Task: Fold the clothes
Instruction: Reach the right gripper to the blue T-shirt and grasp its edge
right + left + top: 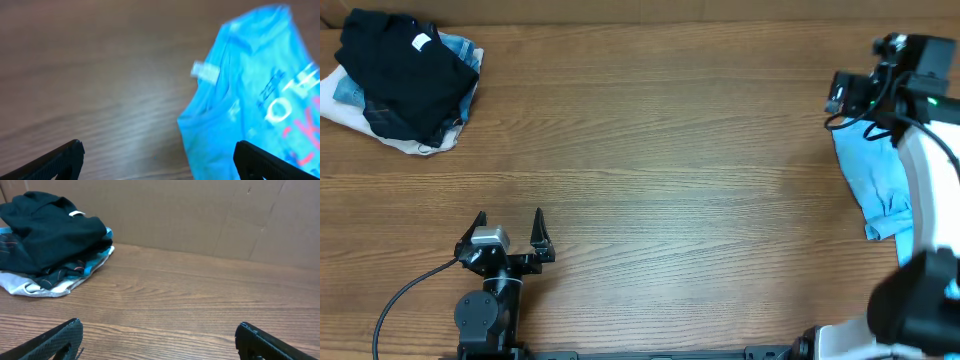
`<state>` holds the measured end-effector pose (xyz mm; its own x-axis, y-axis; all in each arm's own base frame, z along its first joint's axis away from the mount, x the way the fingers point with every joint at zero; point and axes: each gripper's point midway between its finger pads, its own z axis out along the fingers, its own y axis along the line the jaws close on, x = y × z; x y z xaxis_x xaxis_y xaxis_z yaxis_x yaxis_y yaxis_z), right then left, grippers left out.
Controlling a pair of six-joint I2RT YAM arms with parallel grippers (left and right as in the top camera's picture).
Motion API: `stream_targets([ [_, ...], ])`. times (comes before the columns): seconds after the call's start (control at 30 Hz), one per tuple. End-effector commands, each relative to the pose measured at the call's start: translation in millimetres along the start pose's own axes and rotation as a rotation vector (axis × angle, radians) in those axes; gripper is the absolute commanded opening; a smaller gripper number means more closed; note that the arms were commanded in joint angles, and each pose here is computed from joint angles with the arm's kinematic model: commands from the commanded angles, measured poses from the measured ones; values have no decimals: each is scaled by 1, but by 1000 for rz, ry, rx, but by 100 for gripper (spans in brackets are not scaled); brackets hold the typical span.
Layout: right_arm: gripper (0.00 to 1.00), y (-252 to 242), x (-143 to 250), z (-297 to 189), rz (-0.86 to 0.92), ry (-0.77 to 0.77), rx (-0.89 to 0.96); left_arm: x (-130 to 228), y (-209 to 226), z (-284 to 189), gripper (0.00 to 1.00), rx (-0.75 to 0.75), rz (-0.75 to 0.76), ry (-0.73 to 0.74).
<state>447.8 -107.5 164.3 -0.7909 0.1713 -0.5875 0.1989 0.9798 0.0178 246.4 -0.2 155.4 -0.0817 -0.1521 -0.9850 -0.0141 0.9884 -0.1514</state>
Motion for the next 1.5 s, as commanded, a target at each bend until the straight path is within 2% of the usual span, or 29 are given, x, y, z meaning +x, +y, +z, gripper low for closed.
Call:
stream_targets([
  [0.0, 100, -27, 2, 23, 33, 35, 52, 0, -1, 0, 100, 7, 15, -5],
  [0.2, 100, -54, 40, 72, 84, 170, 76, 0, -1, 0, 100, 7, 15, -5],
  [0.57, 92, -58, 80, 111, 64, 297, 65, 0, -1, 0, 100, 7, 15, -5],
  [0.67, 86, -58, 83, 113, 65, 306, 64, 0, -1, 0, 100, 7, 16, -5],
  [0.87, 86, -58, 85, 114, 64, 309, 64, 0, -1, 0, 100, 7, 16, -5],
  [0.97, 83, -58, 85, 114, 64, 309, 63, 0, -1, 0, 100, 7, 15, -5],
  [1.47, 85, -58, 88, 117, 65, 319, 62, 0, -1, 0, 100, 7, 15, -5],
])
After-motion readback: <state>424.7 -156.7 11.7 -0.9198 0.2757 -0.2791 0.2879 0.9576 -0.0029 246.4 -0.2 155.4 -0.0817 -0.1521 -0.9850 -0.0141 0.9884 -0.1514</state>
